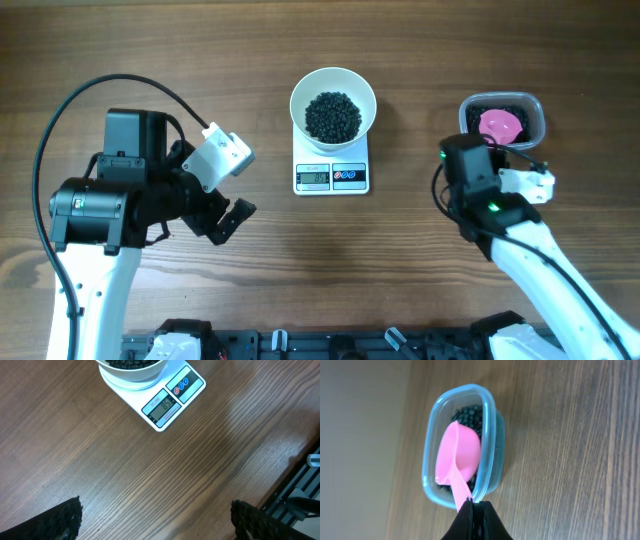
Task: Scoop item into bowl and weigh 150g on scale
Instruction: 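Lift the pink scoop up out of the tub with the right gripper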
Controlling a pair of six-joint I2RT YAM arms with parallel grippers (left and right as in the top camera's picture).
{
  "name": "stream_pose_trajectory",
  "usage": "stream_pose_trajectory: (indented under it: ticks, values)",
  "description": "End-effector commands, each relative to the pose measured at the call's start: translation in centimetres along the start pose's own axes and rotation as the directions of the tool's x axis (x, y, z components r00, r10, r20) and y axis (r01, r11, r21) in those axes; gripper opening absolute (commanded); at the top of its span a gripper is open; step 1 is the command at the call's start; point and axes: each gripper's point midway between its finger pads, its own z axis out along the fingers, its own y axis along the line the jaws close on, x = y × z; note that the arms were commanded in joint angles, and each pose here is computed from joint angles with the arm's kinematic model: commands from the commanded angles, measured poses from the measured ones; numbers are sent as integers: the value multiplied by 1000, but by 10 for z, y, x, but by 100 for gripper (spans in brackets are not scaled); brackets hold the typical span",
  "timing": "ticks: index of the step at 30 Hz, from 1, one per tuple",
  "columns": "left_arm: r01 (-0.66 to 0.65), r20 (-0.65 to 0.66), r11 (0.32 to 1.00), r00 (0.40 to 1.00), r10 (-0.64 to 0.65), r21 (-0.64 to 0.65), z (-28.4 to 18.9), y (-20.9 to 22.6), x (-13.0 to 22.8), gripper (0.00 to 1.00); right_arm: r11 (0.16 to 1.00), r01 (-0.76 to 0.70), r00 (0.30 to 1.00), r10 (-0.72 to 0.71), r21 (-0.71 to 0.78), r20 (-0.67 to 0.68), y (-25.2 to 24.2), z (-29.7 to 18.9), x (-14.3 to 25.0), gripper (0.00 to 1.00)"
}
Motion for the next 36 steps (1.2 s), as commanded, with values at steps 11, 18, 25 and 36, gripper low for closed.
stream_pose_trajectory:
  ticks: [11,18,25,36]
  values:
    - [4,25,1000,1000,-4,6,-4,-2,-3,100,982,146,960,-169,-116,-222,22,-12,-15,4]
    - [4,25,1000,1000,-4,6,-4,-2,-3,100,861,329,845,-452,-387,-286,65,-35,-26,4]
    - [4,25,1000,1000,-4,6,-4,-2,-3,100,692,307,724,-616,-653,-311,92,-64,-43,4]
    - [4,25,1000,1000,-4,6,-4,-2,-3,100,668,314,645,-671,-674,-365,65,-68,-44,5]
